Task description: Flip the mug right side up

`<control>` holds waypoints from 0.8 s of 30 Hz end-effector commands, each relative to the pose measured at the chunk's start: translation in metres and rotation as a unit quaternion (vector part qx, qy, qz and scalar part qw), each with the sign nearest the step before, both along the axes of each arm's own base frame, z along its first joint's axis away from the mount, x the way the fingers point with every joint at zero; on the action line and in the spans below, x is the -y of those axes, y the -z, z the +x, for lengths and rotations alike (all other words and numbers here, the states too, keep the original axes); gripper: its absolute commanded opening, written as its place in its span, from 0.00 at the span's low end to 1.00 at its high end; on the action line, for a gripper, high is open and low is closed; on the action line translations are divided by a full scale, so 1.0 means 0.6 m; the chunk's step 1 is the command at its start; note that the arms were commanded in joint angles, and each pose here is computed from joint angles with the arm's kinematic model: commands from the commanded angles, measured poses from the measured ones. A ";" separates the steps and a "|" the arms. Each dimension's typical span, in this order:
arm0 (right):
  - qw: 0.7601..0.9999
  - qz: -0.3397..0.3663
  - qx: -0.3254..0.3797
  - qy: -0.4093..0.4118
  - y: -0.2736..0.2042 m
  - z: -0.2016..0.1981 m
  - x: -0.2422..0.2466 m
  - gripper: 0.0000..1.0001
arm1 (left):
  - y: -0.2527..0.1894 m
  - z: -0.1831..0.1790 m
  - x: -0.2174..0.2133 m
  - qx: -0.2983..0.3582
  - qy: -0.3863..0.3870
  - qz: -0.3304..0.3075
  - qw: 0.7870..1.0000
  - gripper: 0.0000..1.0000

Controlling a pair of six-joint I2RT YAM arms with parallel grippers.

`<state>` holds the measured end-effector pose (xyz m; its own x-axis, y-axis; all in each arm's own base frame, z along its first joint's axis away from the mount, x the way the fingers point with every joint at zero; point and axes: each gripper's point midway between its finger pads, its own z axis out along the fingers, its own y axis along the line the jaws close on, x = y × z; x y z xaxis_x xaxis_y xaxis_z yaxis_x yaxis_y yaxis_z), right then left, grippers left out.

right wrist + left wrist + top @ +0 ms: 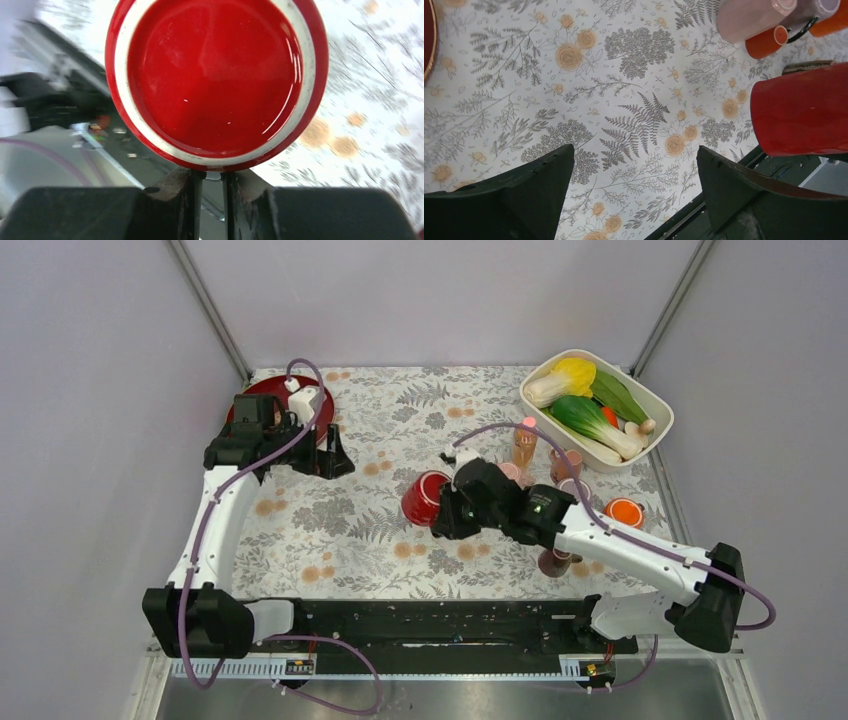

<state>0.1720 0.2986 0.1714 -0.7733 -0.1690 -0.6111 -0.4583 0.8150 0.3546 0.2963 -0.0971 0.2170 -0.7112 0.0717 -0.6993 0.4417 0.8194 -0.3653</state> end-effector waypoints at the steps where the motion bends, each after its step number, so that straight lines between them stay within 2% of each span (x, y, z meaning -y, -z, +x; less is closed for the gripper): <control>1: 0.985 0.150 0.036 -0.074 -0.175 0.007 -0.082 0.00 | -0.116 -0.022 0.020 0.123 0.094 0.029 0.987 0.95; 3: 0.977 0.194 0.031 -0.088 -0.220 0.015 -0.097 0.00 | -0.161 -0.029 0.016 0.186 0.130 0.066 0.972 0.95; 4: 0.970 0.221 0.028 -0.096 -0.244 0.017 -0.103 0.00 | -0.184 -0.033 0.014 0.231 0.155 0.091 0.956 0.94; 6: 0.956 0.269 0.040 -0.108 -0.291 0.025 -0.115 0.00 | -0.235 -0.037 0.014 0.282 0.161 0.105 0.940 0.94; 8: 0.945 0.299 0.075 -0.109 -0.333 0.037 -0.118 0.00 | -0.285 -0.037 0.023 0.260 0.111 0.049 0.958 0.91; 10: 0.933 0.323 0.113 -0.109 -0.374 0.046 -0.116 0.00 | -0.327 -0.049 0.048 0.198 0.075 -0.055 0.976 0.87; 11: 0.928 0.333 0.127 -0.108 -0.393 0.049 -0.112 0.00 | -0.345 -0.062 0.065 0.165 0.073 -0.113 0.977 0.85; 13: 0.917 0.352 0.155 -0.104 -0.432 0.052 -0.099 0.00 | -0.381 -0.086 0.095 0.107 0.064 -0.228 0.966 0.85; 15: 0.905 0.369 0.185 -0.101 -0.468 0.048 -0.083 0.00 | -0.418 -0.104 0.113 0.090 0.072 -0.309 0.944 0.87; 16: 0.899 0.377 0.198 -0.102 -0.482 0.046 -0.078 0.00 | -0.441 -0.112 0.119 0.107 0.084 -0.336 0.932 0.89; 19: 0.887 0.391 0.218 -0.116 -0.519 0.033 -0.068 0.00 | -0.463 -0.129 0.127 0.088 0.092 -0.397 0.909 0.91; 24: 0.874 0.402 0.241 -0.127 -0.560 0.019 -0.055 0.00 | -0.476 -0.157 0.135 0.110 0.105 -0.401 0.903 0.94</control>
